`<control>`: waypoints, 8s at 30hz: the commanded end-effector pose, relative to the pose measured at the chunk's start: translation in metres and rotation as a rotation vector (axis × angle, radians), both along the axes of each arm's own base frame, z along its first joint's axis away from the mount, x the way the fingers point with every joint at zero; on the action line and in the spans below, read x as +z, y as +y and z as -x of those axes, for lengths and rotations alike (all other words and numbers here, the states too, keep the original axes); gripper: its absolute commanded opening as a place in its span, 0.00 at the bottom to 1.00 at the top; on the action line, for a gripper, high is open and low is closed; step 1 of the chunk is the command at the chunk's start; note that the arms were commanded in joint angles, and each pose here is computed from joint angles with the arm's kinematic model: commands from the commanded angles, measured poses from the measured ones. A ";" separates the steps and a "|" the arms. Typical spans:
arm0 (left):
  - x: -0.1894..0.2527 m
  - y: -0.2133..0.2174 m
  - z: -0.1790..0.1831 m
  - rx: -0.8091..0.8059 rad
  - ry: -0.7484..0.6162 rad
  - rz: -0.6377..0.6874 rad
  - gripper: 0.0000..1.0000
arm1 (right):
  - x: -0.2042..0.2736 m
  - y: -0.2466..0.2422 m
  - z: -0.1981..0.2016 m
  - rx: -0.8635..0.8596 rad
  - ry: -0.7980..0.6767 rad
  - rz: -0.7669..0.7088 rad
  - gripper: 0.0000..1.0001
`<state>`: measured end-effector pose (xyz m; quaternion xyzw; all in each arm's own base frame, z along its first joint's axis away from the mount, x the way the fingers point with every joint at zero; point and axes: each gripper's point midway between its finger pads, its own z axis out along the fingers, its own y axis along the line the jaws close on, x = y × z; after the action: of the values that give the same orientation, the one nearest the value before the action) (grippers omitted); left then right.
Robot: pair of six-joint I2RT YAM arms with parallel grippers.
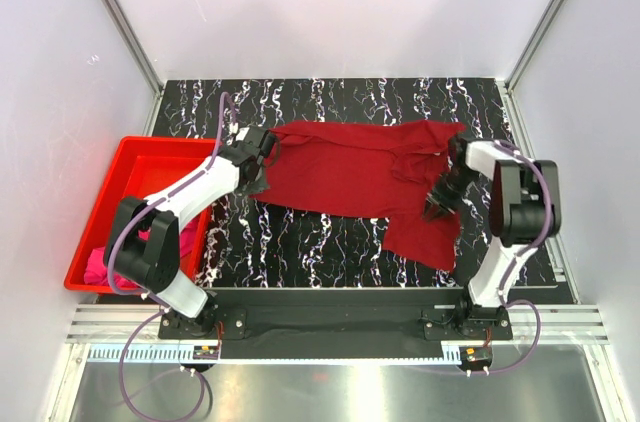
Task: Fold and stack the t-shirts
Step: Flatten the tshirt out, then fold the tshirt
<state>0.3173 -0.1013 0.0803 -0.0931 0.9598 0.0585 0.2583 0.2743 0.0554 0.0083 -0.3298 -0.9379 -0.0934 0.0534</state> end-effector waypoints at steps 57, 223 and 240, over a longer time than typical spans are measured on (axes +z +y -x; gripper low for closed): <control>0.040 -0.012 -0.021 -0.061 -0.101 0.047 0.00 | 0.003 0.025 0.034 0.014 -0.244 -0.004 0.00; 0.000 0.080 -0.005 0.356 0.030 0.170 0.00 | 0.131 -0.036 -0.113 0.086 -0.483 0.037 0.00; -0.015 0.089 -0.009 0.392 0.074 0.105 0.00 | 0.121 -0.029 -0.126 0.066 -0.482 -0.038 0.00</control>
<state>0.3140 -0.0216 0.0531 -0.2813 0.9434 0.0405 0.1711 0.3815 0.0251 0.1142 -0.2736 -0.9384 -0.1659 -0.1303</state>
